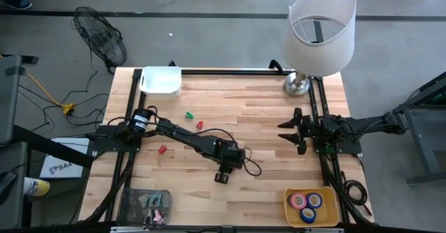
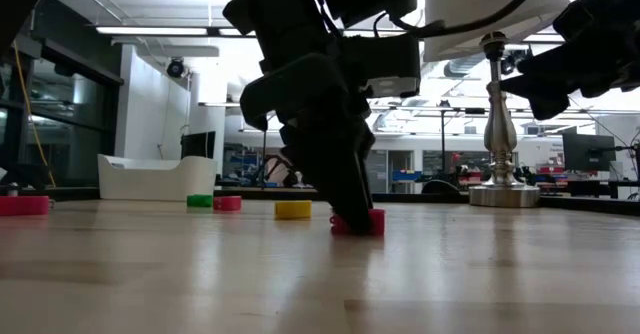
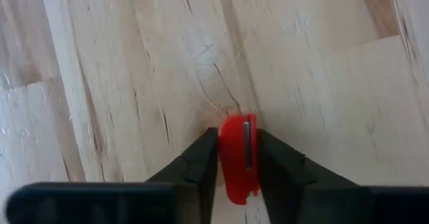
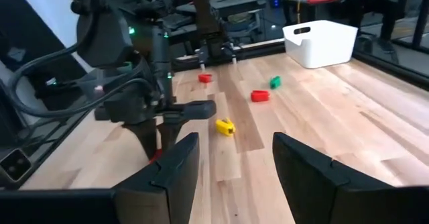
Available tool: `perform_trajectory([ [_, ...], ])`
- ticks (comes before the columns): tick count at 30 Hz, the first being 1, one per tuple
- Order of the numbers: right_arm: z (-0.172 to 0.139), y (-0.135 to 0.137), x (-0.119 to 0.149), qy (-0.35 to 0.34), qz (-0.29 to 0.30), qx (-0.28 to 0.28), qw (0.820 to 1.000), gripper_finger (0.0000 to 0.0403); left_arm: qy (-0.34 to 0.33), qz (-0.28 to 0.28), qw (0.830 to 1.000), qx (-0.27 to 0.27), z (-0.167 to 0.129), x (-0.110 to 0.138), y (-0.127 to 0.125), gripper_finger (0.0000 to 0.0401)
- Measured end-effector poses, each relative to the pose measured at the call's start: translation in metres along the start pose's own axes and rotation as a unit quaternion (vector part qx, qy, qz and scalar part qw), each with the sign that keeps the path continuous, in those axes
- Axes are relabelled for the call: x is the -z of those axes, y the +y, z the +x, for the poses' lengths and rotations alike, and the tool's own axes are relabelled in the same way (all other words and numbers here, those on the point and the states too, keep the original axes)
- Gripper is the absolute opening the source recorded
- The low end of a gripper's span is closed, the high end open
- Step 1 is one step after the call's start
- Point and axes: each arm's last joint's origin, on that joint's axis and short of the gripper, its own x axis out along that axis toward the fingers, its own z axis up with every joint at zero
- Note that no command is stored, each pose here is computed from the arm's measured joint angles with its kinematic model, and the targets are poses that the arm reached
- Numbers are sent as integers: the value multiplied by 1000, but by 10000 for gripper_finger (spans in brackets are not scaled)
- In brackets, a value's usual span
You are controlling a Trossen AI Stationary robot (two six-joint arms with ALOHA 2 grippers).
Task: Pick and place Stapler, Stapler remover, tape
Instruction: Put the bottom red stapler into the white bin
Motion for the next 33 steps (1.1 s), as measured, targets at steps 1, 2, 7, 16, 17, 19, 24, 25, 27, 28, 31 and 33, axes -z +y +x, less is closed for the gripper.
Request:
perform_trajectory([
  [1,0,0,0,0,1,-2,1000,181,0,-4,1000,0,0,0,0,78],
  [2,0,0,0,0,7,-2,1000,181,0,-8,1000,0,0,0,0,66],
  [7,0,0,0,0,40,1,999,181,0,-34,999,-4,0,0,3,53],
  [16,0,-1,0,-5,41,9,999,181,66,-86,989,-104,-38,2,50,53],
  [17,0,-1,-1,-7,42,15,999,181,85,-91,985,-117,-46,6,58,53],
  [19,0,-2,-1,-10,42,30,999,181,115,-96,980,-134,-62,13,70,53],
  [24,1,-3,0,-12,41,56,998,181,179,-130,956,-193,-107,33,104,53],
  [25,1,-3,0,-11,41,57,997,181,185,-139,950,-210,-118,36,112,53],
  [27,1,-3,0,-9,40,57,998,181,220,-143,935,-238,-138,49,127,53],
  [28,1,-3,0,-9,40,56,998,181,218,-149,929,-259,-147,52,136,53],
  [31,1,-3,0,-9,40,57,998,181,255,-157,904,-304,-172,70,162,53],
  [33,1,-3,0,-11,41,56,998,181,266,-168,890,-330,-185,82,183,53],
])
